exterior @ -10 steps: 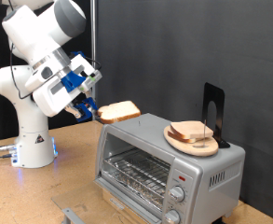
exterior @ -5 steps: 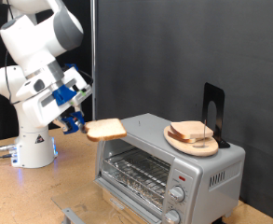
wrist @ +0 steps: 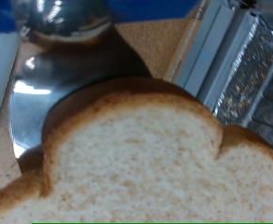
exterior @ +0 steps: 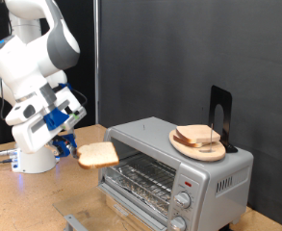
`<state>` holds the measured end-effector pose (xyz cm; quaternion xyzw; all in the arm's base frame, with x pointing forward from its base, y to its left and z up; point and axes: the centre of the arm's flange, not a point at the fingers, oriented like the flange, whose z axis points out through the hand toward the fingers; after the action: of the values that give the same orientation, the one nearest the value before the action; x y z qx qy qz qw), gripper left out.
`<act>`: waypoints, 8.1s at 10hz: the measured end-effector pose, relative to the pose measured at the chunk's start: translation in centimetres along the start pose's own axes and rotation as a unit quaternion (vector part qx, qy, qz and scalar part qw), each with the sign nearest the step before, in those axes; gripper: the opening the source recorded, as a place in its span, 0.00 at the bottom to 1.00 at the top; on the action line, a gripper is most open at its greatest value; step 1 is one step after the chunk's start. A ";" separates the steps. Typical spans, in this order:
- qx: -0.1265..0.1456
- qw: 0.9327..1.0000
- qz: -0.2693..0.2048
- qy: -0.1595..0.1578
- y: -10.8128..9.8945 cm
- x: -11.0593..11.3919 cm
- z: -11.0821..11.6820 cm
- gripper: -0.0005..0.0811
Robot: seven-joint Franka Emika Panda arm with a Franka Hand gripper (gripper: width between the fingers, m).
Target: Make a piece of toast with the oven
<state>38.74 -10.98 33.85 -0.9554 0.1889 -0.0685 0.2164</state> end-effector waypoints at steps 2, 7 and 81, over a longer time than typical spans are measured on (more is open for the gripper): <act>-0.008 1.000 -0.024 -0.010 0.3 0.9 1.4 0.58; -0.015 0.999 -0.047 -0.018 0.1 1.3 2.7 0.58; 0.047 0.970 -0.239 0.006 -24.0 -9.7 7.4 0.58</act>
<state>39.33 15.76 37.26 -0.9611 -0.0470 -0.1327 0.2376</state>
